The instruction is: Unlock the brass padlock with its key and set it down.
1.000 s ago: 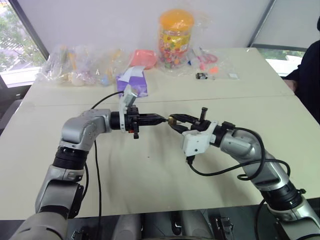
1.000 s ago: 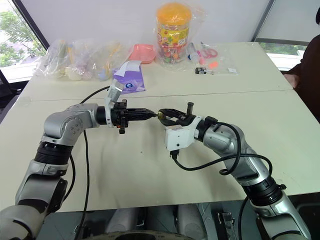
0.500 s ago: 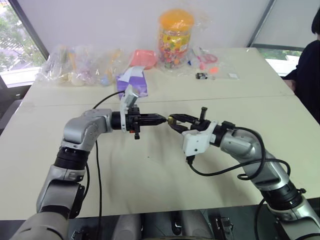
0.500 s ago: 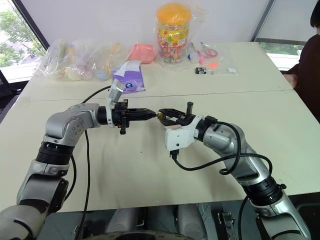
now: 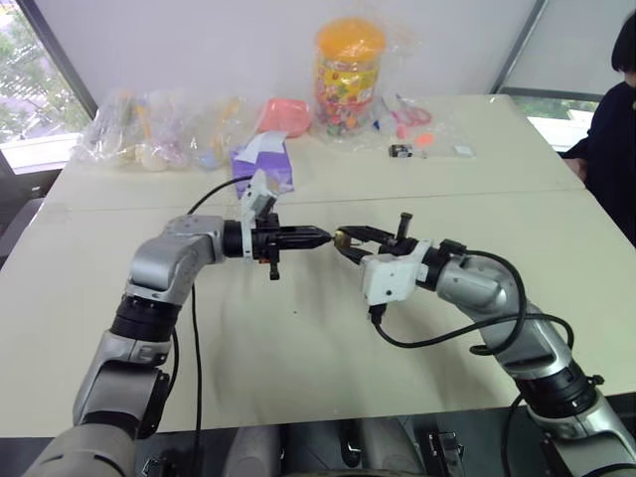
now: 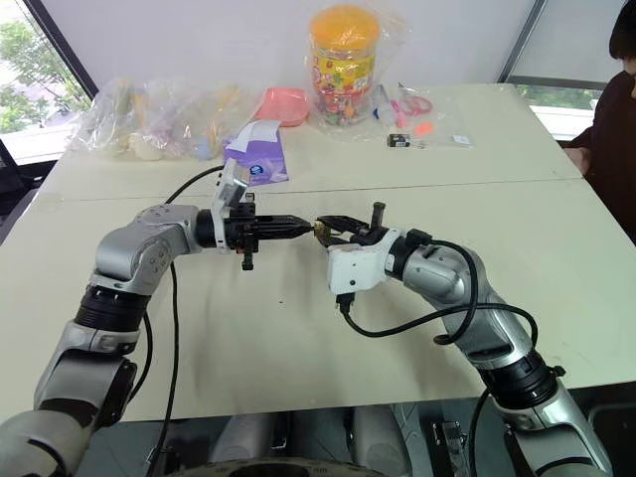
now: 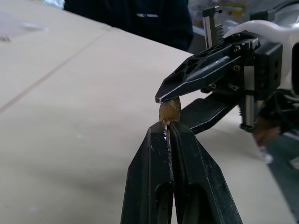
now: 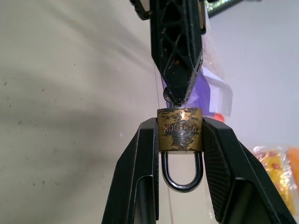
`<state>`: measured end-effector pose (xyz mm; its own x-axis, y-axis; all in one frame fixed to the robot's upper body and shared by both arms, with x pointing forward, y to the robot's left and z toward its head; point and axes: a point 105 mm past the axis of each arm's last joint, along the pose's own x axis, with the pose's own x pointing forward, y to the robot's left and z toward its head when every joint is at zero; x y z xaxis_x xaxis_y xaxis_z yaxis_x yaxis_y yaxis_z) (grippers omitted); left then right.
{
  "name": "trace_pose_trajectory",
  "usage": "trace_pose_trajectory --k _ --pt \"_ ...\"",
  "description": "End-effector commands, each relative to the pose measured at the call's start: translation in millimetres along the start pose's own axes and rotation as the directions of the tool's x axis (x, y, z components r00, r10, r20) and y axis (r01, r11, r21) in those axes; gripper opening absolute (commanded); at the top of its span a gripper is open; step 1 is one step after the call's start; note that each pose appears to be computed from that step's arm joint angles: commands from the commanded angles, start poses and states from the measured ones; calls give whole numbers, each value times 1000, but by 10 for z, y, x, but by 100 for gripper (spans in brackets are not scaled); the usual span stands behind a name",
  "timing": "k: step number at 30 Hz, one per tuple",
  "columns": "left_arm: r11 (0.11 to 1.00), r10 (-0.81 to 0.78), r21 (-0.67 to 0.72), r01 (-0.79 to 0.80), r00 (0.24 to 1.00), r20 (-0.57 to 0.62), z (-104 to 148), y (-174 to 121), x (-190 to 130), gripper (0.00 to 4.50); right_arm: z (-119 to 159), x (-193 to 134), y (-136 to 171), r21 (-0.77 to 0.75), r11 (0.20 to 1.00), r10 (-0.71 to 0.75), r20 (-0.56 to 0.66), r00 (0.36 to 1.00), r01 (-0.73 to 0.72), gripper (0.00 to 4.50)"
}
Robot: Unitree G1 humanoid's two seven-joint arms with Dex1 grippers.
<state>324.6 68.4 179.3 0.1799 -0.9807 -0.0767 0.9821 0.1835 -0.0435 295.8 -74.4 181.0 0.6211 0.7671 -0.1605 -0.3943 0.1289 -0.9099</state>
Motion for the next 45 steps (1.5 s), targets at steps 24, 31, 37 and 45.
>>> trace_pose_trajectory --k 24,31,37,45 --pt "800 21 598 -51 998 58 -87 -73 104 5 252 -52 -261 53 998 -42 103 994 36 72" --pt "973 -32 -227 44 998 56 -73 -99 -44 84 246 -48 -259 51 998 -38 101 994 33 72" --pt "853 -85 -504 133 989 119 81 -158 -162 346 245 -39 -257 46 998 -34 103 994 30 72" --pt "862 -33 -496 102 989 145 133 -100 -113 443 256 -30 -252 38 999 -28 106 994 24 72"
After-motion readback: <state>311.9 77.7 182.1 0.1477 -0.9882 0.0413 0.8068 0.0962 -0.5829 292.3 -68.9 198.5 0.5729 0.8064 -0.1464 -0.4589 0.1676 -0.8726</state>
